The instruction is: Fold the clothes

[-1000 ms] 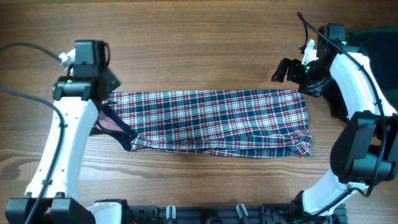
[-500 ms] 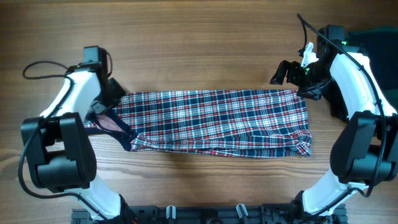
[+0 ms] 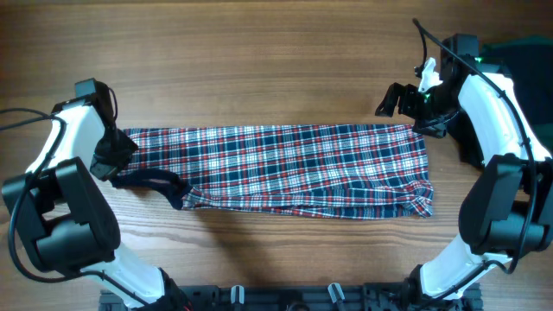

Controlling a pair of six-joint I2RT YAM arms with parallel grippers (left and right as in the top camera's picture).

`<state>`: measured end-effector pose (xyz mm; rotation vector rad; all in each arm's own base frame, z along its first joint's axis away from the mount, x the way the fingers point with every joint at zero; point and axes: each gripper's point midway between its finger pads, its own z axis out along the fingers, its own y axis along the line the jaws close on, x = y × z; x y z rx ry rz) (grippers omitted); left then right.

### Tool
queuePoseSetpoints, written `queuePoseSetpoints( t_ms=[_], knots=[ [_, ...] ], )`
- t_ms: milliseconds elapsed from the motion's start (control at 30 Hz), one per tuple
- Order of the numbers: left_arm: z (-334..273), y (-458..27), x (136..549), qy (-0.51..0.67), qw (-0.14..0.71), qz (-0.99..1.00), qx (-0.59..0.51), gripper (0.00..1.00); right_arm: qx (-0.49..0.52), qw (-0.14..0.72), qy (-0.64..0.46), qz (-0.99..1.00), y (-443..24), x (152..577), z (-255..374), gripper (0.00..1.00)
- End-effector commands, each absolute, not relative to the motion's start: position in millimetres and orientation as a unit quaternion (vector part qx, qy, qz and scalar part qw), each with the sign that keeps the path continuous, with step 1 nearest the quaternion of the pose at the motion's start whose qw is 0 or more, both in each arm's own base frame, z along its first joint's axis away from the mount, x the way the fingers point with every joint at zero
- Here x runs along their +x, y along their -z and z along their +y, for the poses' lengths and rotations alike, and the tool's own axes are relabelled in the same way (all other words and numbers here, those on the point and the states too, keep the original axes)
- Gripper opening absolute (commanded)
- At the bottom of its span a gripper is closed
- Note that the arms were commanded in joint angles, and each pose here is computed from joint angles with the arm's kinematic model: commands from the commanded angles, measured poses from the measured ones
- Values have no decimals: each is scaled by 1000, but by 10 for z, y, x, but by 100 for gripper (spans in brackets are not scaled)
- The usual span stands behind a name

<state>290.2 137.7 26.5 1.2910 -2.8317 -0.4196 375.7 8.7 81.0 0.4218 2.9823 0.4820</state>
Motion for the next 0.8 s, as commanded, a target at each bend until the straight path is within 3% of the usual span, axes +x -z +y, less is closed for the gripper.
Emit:
queuePoseSetpoints(
  t_ms=[0,33,100,200,333,567,767],
  knots=[
    [1465,-741,3022,141,-66,-897,413,4,138,58,-160,976,-895,3807,102,100],
    [1464,-912,3027,138,-88,-895,415,7,141,52,-148,978,-879,3777,67,100],
    [1448,-1159,2969,134,-115,-891,418,40,173,39,-99,979,-831,3700,-95,100],
    [1441,-1340,2857,133,-126,-887,423,56,201,31,-41,978,-802,3628,-288,100],
    [1531,-1281,2712,118,-100,-880,450,69,200,23,-18,979,-794,3570,-357,100],
    [1645,-907,2652,46,-44,-882,468,69,199,27,-19,979,-795,3591,-359,100],
    [1527,-563,2940,-30,-38,-905,422,72,188,28,-19,982,-796,3594,-358,100]
  ],
)
